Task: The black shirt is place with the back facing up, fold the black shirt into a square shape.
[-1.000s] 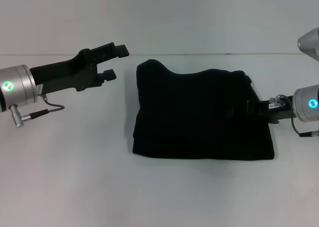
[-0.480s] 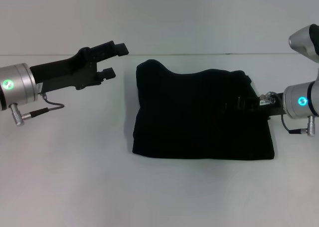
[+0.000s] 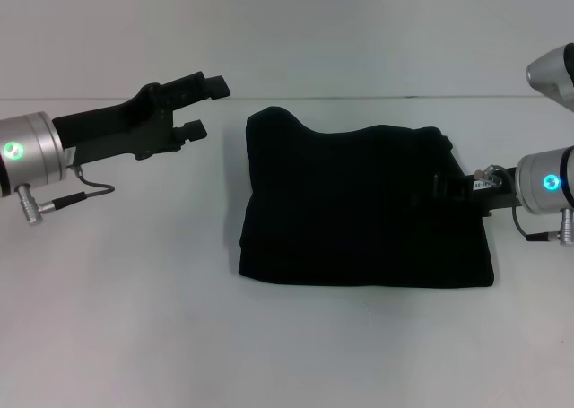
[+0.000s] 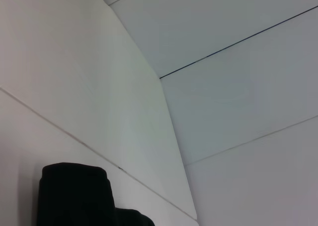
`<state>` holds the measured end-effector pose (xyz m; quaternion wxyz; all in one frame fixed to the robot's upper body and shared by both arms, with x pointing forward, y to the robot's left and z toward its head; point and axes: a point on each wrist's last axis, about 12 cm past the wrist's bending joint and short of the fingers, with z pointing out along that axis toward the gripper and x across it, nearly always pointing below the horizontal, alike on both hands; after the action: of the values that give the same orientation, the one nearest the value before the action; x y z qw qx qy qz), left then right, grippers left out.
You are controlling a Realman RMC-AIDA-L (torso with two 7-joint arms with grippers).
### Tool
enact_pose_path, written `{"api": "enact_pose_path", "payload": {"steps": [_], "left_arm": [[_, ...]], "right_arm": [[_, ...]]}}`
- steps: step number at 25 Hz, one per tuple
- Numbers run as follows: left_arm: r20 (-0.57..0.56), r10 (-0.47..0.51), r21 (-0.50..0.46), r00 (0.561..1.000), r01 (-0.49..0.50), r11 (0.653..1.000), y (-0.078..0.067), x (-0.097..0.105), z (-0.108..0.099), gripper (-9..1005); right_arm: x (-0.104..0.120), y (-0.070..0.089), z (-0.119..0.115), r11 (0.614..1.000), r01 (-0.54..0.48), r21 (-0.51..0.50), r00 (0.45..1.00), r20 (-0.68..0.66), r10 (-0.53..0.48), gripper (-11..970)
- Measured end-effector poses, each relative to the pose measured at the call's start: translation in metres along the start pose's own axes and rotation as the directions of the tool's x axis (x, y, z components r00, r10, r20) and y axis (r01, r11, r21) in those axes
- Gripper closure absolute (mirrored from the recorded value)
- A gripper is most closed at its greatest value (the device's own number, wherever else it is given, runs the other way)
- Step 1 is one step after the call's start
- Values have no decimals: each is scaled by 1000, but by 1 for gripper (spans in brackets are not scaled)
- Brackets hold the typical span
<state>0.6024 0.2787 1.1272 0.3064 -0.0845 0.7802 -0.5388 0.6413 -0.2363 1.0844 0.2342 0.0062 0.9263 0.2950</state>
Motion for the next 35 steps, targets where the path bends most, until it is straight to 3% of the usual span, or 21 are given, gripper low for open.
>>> {"api": "enact_pose_path", "payload": {"steps": [7,13,17,25,29,35], "left_arm": [[13,-5,4,1000,5,1000,0,-1,-2,47],[21,-10,17,1000,9,1000,-1,-2,-3,46],[25,-11,17,1000,11,1000,0,-2,-5,46],[34,-10,11,999,9,1000,2,-1,-6,46],[34,-9,12,999,9,1000,2,-1,-4,46],[34,-6,19,999,6,1000,0,-3,-4,47]], "right_arm": [[-11,2,-11,1000,0,-10,1000,11,0,910],[-26,11,-34,1000,15,-10,1000,11,-15,908],[-22,4,-38,997,13,78,1000,-2,-12,903],[-11,-13,-27,992,-24,124,1000,1,24,893],[-16,-7,-31,994,-13,106,1000,-1,13,888],[-34,7,-55,996,26,89,1000,3,-26,881]]}}
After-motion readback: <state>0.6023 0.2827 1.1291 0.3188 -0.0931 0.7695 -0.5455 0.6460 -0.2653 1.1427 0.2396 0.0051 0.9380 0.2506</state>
